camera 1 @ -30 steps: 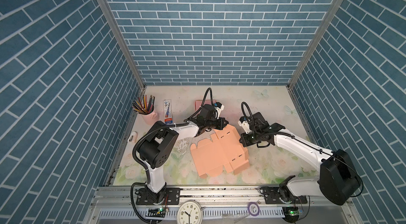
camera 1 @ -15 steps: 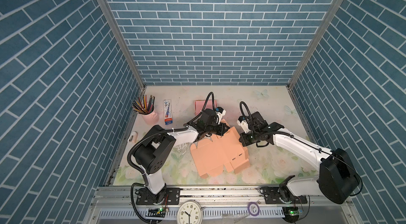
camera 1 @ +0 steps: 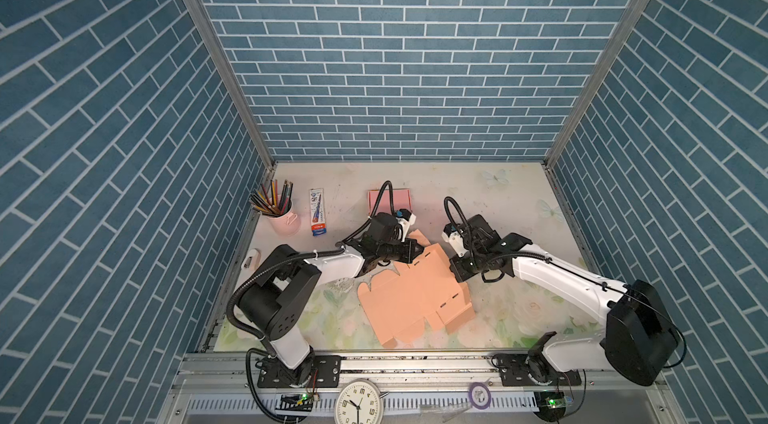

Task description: Fold the paper box

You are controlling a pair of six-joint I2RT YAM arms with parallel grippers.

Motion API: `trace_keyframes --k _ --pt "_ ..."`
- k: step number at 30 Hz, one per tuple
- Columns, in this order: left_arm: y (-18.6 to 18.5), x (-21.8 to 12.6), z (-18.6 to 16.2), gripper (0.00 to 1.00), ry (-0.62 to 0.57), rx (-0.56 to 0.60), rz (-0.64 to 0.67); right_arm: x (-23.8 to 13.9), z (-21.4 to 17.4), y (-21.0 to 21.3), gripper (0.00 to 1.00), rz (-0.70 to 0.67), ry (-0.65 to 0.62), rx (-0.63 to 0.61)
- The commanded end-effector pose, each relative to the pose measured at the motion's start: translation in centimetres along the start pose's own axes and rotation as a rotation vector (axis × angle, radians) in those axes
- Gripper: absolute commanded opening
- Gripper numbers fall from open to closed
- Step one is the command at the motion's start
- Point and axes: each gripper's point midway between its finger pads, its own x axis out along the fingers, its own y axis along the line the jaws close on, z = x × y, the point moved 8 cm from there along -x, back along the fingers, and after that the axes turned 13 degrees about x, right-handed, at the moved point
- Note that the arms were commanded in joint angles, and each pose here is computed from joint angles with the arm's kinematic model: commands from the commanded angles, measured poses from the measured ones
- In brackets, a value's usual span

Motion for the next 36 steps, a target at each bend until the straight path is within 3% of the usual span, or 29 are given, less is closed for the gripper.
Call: trace_keyframes --k 1,4,10,16,36 --pt "1.2 -1.9 -0.1 0.0 -0.04 -0.012 0.032 -1.0 0.3 0.0 0.0 -0.038 -0.013 -0.06" --pt "2.5 -3.4 -0.9 0.04 -0.052 -0.041 0.066 -1.4 0.4 0.2 0.0 -0.033 -0.033 -0.08" --pt "3.7 -4.6 -2.6 0.48 -0.048 -0.065 0.106 -2.0 0.7 0.9 0.0 -0.017 -0.059 -0.135" --pt "4.1 -4.3 -2.9 0.84 -0.057 -0.076 0.126 -2.6 1.1 1.3 0.0 -0.016 -0.093 -0.149" --pt "2.5 -2.7 -3.8 0.86 -0.032 -0.034 0.053 -2.6 1.3 1.8 0.0 0.001 -0.111 -0.161"
